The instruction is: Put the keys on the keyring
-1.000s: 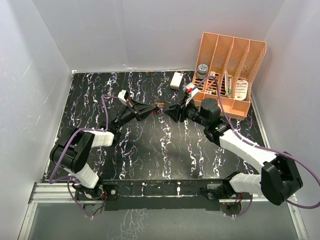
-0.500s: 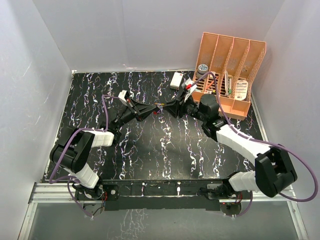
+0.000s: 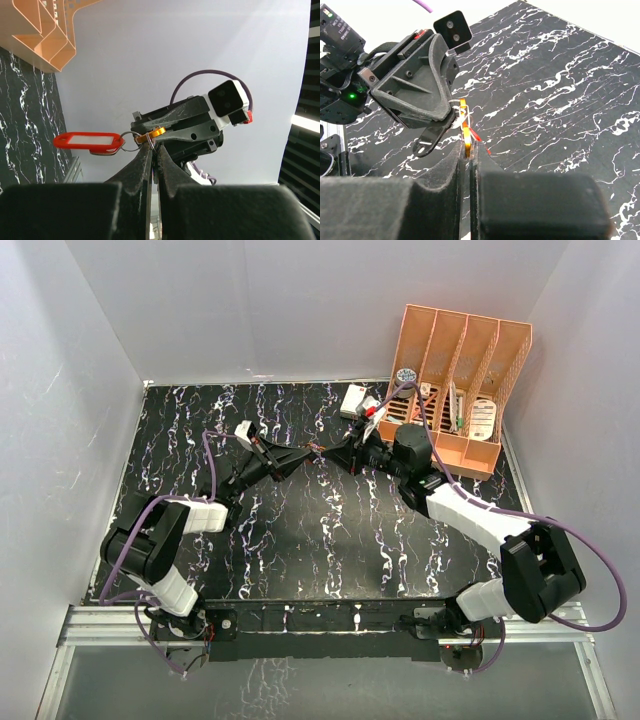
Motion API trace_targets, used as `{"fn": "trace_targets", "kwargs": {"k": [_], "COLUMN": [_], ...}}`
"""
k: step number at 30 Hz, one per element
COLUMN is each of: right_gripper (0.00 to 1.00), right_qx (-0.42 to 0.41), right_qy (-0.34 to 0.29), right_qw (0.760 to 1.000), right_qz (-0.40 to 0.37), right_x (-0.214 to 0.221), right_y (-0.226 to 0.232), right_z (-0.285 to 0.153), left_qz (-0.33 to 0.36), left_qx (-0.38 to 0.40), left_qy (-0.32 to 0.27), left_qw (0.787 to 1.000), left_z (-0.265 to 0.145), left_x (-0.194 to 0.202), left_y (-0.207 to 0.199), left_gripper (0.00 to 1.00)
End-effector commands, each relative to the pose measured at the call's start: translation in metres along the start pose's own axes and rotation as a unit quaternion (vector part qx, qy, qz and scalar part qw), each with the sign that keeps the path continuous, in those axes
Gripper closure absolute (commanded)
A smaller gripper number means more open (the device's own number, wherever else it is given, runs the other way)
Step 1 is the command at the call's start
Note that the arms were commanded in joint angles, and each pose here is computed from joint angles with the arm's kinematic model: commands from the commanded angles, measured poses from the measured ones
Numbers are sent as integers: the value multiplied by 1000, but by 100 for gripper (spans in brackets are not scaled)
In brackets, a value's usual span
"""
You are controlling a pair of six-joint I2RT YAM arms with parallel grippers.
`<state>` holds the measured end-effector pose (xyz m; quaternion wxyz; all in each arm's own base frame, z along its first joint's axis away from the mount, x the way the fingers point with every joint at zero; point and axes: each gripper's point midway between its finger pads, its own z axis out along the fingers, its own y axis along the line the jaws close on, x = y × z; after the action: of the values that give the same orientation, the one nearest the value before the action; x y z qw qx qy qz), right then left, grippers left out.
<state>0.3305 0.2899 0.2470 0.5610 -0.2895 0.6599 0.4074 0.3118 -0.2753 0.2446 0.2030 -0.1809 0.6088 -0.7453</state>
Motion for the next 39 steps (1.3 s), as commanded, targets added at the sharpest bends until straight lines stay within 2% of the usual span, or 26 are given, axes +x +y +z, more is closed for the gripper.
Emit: {"fn": "trace_targets", "kwargs": {"k": [1, 9, 10, 12, 14, 16, 17, 18, 28, 39], "right_gripper": [100, 100, 100, 100, 100, 100, 100, 100, 100, 100], "right_qx": [-4, 2, 6, 17, 34, 52, 63, 74, 140, 194], "right_qy": [-59, -62, -59, -52, -38, -25, -18, -10, 46, 65], "right_qw": [998, 997, 997, 997, 998, 998, 997, 997, 989, 979], "right_qz": [-38, -44, -44, -45, -40, -37, -36, -35, -20, 2], "right_x": [-46, -51, -50, -51, -48, -47, -47, -46, -50, -55], "right_y": [3, 4, 3, -1, -6, -12, -15, -18, -32, -41], "right_z": [2, -3, -3, -4, -5, -6, -7, -8, -25, -38], "left_qz": [65, 48, 44, 41, 40, 41, 41, 41, 41, 80], "left_qx": [113, 104, 103, 104, 102, 97, 94, 92, 54, -6], "left_qy": [27, 23, 23, 23, 23, 21, 19, 17, -20, -81], "left_qw": [991, 993, 993, 993, 994, 994, 995, 995, 998, 993], "left_z": [-6, -6, -6, -5, -5, -6, -6, -8, -20, -43], "left_x": [14, 10, 10, 9, 9, 8, 7, 6, -9, -29], "left_y": [-56, -44, -42, -41, -40, -38, -37, -37, -25, -24], "left_gripper": [100, 100, 94, 69, 50, 41, 33, 31, 30, 30]}}
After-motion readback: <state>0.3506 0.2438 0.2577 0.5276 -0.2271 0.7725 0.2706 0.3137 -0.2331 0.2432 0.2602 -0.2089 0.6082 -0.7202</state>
